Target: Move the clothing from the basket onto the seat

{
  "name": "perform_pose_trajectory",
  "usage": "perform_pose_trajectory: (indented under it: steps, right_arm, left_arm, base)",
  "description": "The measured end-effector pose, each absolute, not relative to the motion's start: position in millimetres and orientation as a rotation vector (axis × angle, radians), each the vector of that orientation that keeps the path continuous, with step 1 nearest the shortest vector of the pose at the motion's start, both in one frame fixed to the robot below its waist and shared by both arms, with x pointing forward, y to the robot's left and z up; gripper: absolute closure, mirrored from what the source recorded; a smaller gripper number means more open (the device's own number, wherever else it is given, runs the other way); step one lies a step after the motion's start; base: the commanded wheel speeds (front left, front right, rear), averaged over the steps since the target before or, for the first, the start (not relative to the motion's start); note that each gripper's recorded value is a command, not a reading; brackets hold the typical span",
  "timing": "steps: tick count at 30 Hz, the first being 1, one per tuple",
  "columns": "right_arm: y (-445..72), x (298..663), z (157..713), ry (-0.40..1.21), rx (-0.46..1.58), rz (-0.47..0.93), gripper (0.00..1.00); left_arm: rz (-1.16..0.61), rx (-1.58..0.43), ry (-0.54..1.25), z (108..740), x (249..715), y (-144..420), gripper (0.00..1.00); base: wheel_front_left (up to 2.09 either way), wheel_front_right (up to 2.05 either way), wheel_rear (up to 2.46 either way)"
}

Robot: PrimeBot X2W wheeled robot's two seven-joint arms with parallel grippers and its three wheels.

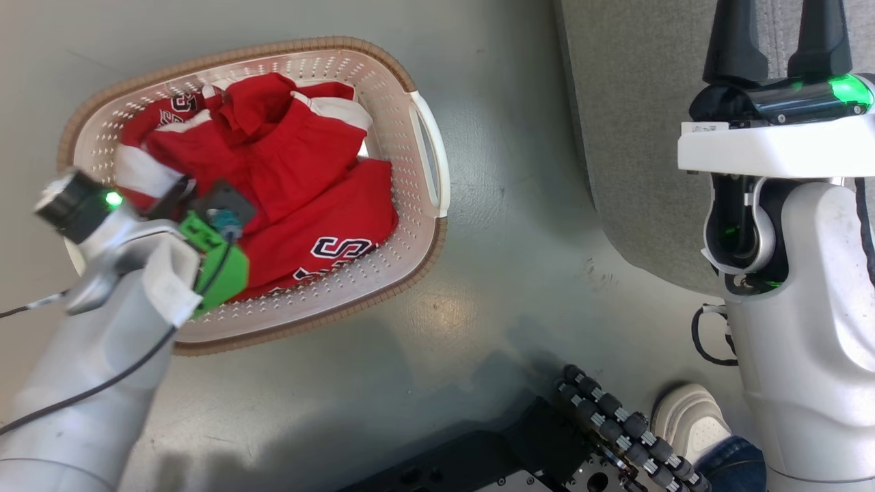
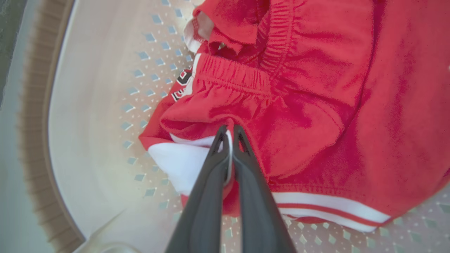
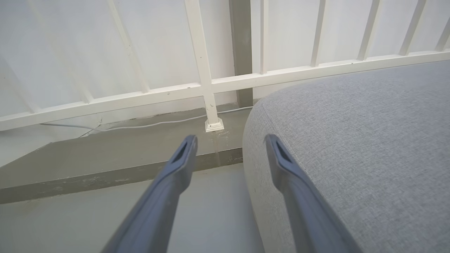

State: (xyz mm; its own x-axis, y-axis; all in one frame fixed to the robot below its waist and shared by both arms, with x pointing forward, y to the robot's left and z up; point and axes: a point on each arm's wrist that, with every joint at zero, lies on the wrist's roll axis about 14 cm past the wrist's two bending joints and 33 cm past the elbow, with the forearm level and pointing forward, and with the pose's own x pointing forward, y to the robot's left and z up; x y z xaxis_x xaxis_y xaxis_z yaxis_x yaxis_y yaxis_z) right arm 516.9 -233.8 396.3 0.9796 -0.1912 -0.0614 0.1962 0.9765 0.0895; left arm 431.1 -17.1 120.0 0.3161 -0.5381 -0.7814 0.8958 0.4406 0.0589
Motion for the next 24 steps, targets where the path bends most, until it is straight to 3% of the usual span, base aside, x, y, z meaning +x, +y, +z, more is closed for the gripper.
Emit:
perform_pose_trajectory:
  steps: [13,24]
  right_arm:
    - [-237,518,418,0.008,0.070,-0.206,0.00]
    - [-229,509,436,-0.010,0.059,-0.183,0.00]
  left_arm:
    - [-0.939,0.278,0.552,197,461,-69,1.00]
    - [-0.778,0.103,0.366,282,502,-62,1.00]
  base:
    - [0.00,0.00,0.00]
    - [0.00,0.00,0.00]
